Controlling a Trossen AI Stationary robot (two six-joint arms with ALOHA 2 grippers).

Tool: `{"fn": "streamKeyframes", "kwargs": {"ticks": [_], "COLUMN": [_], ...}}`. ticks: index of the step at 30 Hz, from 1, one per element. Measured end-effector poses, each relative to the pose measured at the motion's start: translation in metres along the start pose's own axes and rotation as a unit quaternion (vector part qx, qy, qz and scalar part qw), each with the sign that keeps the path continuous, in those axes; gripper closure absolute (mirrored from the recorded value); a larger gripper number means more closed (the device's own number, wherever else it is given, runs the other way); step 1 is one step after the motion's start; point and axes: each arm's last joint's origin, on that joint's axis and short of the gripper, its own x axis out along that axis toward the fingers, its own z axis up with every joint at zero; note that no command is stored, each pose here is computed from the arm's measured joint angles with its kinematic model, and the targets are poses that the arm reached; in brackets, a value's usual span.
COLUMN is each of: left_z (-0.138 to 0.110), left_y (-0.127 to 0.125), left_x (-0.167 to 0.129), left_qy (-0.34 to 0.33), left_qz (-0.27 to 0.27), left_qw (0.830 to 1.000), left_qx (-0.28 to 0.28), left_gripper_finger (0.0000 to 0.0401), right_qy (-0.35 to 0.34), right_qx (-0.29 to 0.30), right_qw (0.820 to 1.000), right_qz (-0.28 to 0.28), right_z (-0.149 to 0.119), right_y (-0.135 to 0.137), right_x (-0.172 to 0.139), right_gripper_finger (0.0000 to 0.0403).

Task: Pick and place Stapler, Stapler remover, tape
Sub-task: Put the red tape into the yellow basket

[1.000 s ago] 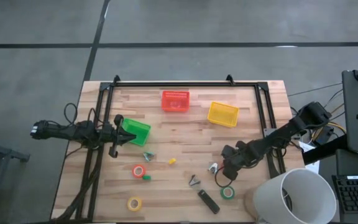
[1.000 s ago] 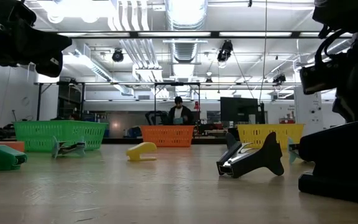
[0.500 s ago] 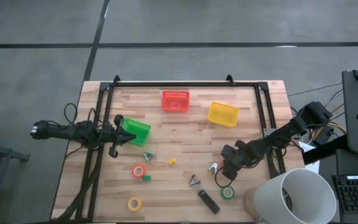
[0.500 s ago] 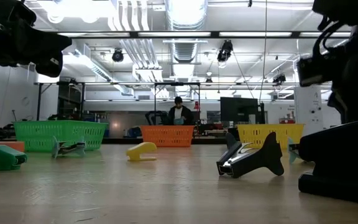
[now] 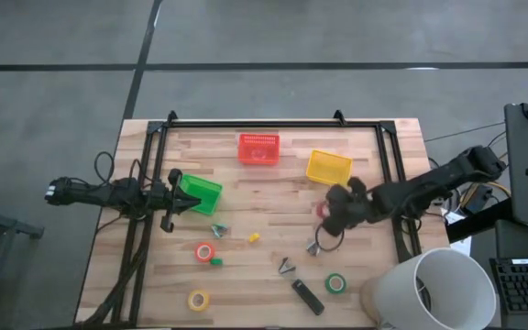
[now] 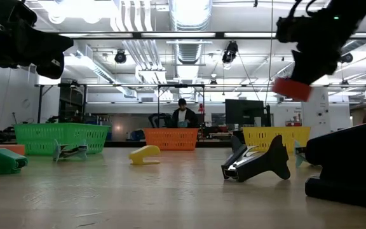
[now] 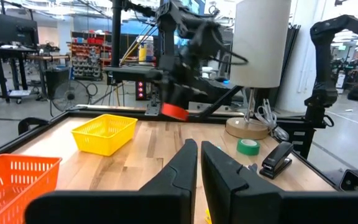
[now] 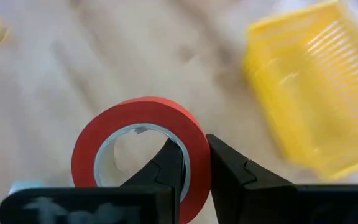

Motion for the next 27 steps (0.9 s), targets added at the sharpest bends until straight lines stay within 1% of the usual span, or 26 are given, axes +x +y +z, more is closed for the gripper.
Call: {"fn": "streamKeyframes", "kwargs": {"ticks": [5,11,15,19,22,27], "left_z": [0.0,0.0,0.0,0.0,0.0,0.0], "left_y": [0.0,0.0,0.0,0.0,0.0,0.0], "left_x": [0.0,0.0,0.0,0.0,0.0,0.0], "left_qy": [0.0,0.0,0.0,0.0,0.0,0.0], "left_qz": [0.0,0.0,0.0,0.0,0.0,0.0], "left_qw": [1.0,1.0,1.0,1.0,1.0,1.0], "left_qx": [0.0,0.0,0.0,0.0,0.0,0.0], "left_gripper_finger": [0.0378,0.0376,0.0378,0.0376,0.0376,0.0378], "right_qy": [-0.049,-0.05,-0.02,0.012,0.043,0.084], "right_qx": [0.055,0.115,0.137,0.139,0.15,0.14], "right_qw": [0.996,0.986,0.982,0.979,0.977,0.972], "right_qz": [-0.057,-0.11,-0.127,-0.145,-0.148,-0.166], "right_z": [0.021,0.038,0.043,0.046,0.047,0.046], "right_y": [-0.03,-0.062,-0.078,-0.09,-0.097,-0.105], "right_x": [0.0,0.011,0.024,0.037,0.049,0.067], "right_gripper_finger": [0.0349,0.0349,0.0349,0.0349,0.0349,0.0349]}}
